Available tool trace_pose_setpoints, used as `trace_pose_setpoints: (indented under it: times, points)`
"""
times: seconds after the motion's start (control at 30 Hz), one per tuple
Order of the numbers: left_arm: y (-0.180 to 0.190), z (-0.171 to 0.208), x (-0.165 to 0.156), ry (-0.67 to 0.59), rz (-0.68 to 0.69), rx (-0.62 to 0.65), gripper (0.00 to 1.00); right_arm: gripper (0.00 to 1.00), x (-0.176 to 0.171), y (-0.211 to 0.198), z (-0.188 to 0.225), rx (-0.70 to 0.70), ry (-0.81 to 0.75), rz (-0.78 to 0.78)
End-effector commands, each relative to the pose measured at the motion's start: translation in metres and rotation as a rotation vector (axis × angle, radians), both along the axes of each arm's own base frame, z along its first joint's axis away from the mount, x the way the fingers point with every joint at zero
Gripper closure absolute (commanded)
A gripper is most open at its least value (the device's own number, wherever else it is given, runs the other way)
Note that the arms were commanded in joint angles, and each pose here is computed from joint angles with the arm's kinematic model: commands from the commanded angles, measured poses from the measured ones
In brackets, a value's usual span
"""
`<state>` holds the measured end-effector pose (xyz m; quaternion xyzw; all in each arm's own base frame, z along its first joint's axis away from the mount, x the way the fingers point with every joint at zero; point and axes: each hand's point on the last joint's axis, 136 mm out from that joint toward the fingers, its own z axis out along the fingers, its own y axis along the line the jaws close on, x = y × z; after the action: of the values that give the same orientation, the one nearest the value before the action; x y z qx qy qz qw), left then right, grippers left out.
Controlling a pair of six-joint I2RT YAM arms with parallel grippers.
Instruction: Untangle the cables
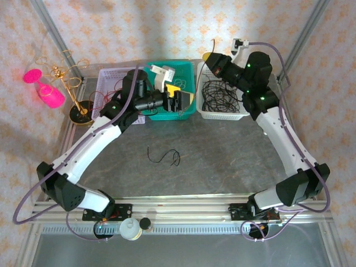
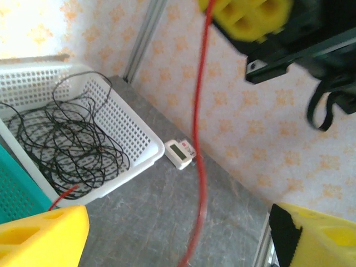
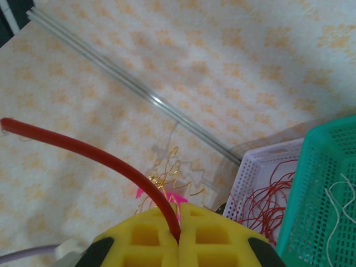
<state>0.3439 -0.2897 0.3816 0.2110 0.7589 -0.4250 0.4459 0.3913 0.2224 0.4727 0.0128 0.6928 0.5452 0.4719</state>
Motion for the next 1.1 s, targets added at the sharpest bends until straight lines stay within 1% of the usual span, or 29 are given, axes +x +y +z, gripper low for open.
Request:
trace_pose_setpoints:
  times: [0.0, 0.13, 0.17, 0.2, 0.27, 0.33, 0.4, 0.47, 0.5, 0.63, 0.67, 0.7, 0.77, 0.8, 0.87, 0.93, 1.07]
  points:
    - [-0.017, 0.014, -0.02, -0.069, -0.129, -0.025, 0.15, 1.0, -0.032, 0.009, 0.029, 0.014, -0.106, 0.1]
    - [-0.023, 0.011, -0.019, -0.066, -0.151, -0.058, 0.15, 1.0, -0.04, 0.016, 0.029, 0.013, -0.12, 0.131]
    - [-0.024, 0.009, -0.018, -0.06, -0.158, -0.061, 0.17, 1.0, -0.041, 0.017, 0.028, 0.013, -0.119, 0.137]
    - [-0.027, 0.007, -0.018, -0.053, -0.163, -0.065, 0.21, 1.0, -0.042, 0.019, 0.027, 0.013, -0.117, 0.144]
    - [-0.03, 0.0, -0.014, -0.03, -0.153, -0.067, 0.41, 1.0, -0.044, 0.021, 0.025, 0.021, -0.115, 0.155]
    - [-0.033, -0.004, -0.016, -0.02, -0.168, -0.078, 0.65, 1.0, -0.044, 0.022, 0.026, 0.037, -0.113, 0.159]
    - [-0.032, -0.006, -0.017, -0.024, -0.157, -0.09, 0.84, 1.0, -0.044, 0.022, 0.029, 0.054, -0.119, 0.164]
    - [-0.03, -0.006, -0.018, -0.026, -0.139, -0.103, 0.98, 1.0, -0.044, 0.023, 0.032, 0.065, -0.128, 0.168]
    - [-0.029, -0.005, -0.018, -0.03, -0.132, -0.106, 1.0, 1.0, -0.044, 0.024, 0.033, 0.066, -0.132, 0.167]
    - [-0.028, -0.01, -0.018, -0.021, -0.115, -0.099, 1.0, 1.0, -0.044, 0.027, 0.033, 0.071, -0.132, 0.172]
    - [-0.026, -0.013, -0.016, -0.016, -0.1, -0.093, 1.0, 0.98, -0.044, 0.027, 0.033, 0.076, -0.129, 0.171]
    - [-0.026, -0.016, -0.016, -0.009, -0.093, -0.086, 1.0, 0.87, -0.042, 0.025, 0.034, 0.083, -0.127, 0.16]
    - [-0.025, -0.02, -0.017, 0.0, -0.091, -0.078, 1.0, 0.68, -0.04, 0.024, 0.036, 0.1, -0.129, 0.145]
    - [-0.025, -0.022, -0.018, 0.005, -0.093, -0.075, 1.0, 0.65, -0.038, 0.023, 0.038, 0.112, -0.13, 0.138]
    - [-0.024, -0.024, -0.02, 0.008, -0.095, -0.072, 1.0, 0.64, -0.035, 0.023, 0.041, 0.132, -0.126, 0.133]
    - [-0.023, -0.026, -0.022, 0.009, -0.097, -0.069, 1.0, 0.65, -0.032, 0.024, 0.042, 0.156, -0.113, 0.133]
    - [-0.021, -0.029, -0.024, 0.011, -0.094, -0.056, 1.0, 0.7, -0.026, 0.025, 0.041, 0.182, -0.094, 0.136]
